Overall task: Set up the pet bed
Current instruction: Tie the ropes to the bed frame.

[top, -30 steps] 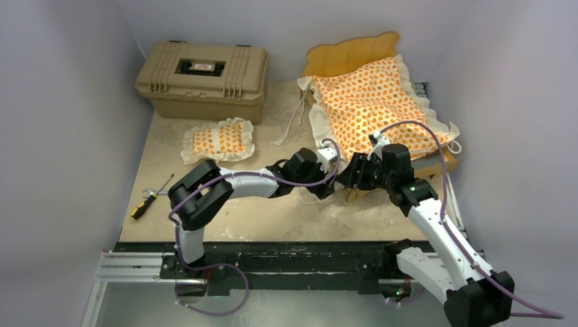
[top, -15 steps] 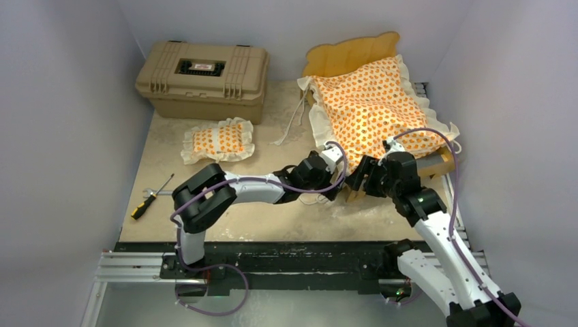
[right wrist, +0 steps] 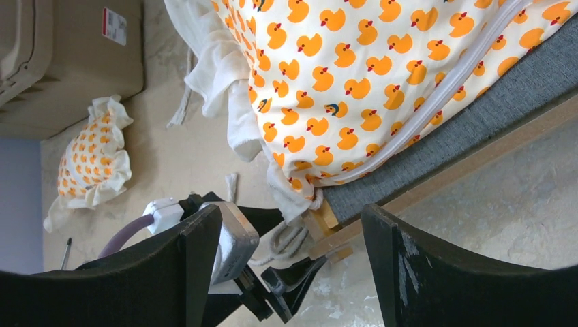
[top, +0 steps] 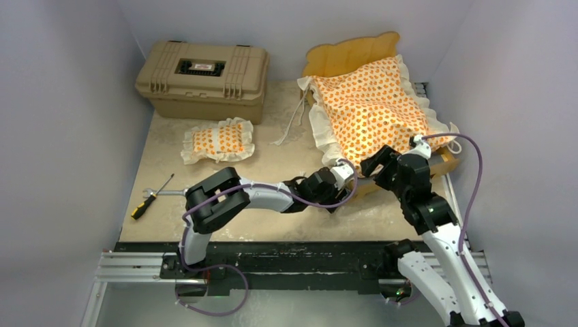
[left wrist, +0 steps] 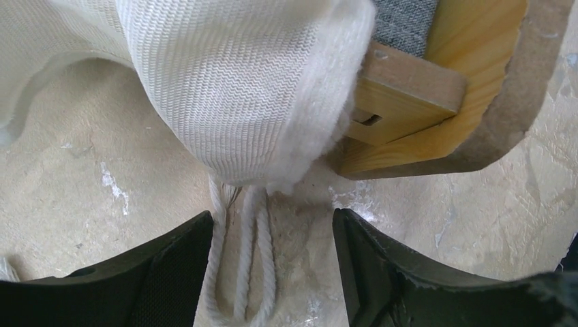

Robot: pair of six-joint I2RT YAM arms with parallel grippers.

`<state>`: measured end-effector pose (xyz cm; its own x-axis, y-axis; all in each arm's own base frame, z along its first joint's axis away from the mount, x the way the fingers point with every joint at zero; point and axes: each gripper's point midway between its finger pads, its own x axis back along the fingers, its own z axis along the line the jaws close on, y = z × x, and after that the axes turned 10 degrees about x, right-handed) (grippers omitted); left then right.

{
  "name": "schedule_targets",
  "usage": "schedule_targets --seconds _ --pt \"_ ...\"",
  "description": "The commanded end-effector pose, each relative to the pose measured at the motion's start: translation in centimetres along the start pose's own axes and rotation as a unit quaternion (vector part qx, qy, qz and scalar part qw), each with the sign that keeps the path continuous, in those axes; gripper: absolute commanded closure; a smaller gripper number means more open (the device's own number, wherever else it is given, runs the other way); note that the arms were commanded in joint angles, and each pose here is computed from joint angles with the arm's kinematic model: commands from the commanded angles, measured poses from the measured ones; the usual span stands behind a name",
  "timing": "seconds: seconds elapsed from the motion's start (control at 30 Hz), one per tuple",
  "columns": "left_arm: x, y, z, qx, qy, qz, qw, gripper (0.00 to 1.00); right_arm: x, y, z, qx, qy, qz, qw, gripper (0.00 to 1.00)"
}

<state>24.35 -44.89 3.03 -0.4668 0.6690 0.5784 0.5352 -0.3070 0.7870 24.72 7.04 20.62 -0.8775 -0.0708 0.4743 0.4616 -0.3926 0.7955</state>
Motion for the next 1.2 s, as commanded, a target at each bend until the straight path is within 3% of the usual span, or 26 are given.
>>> schedule_targets --seconds 0.0,0.07,0.13,0.67,1.17 --pt "-0.2 1.8 -0.3 -0.006 -0.004 -0.025 1.000 0.37 0.0 1.7 0.6 -0.016 0.001 -0.026 1.000 0.21" --pt "0.0 2.4 -0.1 -0.003 0.003 -0.033 0.999 0.39 -0.2 1.5 0.8 -0.016 0.008 -0.022 1.000 0.21" --pt "0.2 2.9 0.4 0.003 0.018 -0.044 0.999 0.40 -0.2 1.5 1.0 -0.014 0.012 -0.021 1.000 0.15" --pt "0.0 3.6 1.5 0.044 0.019 -0.060 0.997 0.59 -0.7 1.1 1.5 -0.006 0.025 -0.011 1.000 0.14" --pt "-0.9 1.7 2.5 0.039 0.038 -0.035 0.998 0.63 -0.7 0.6 1.7 -0.006 0.035 -0.005 0.999 0.14"
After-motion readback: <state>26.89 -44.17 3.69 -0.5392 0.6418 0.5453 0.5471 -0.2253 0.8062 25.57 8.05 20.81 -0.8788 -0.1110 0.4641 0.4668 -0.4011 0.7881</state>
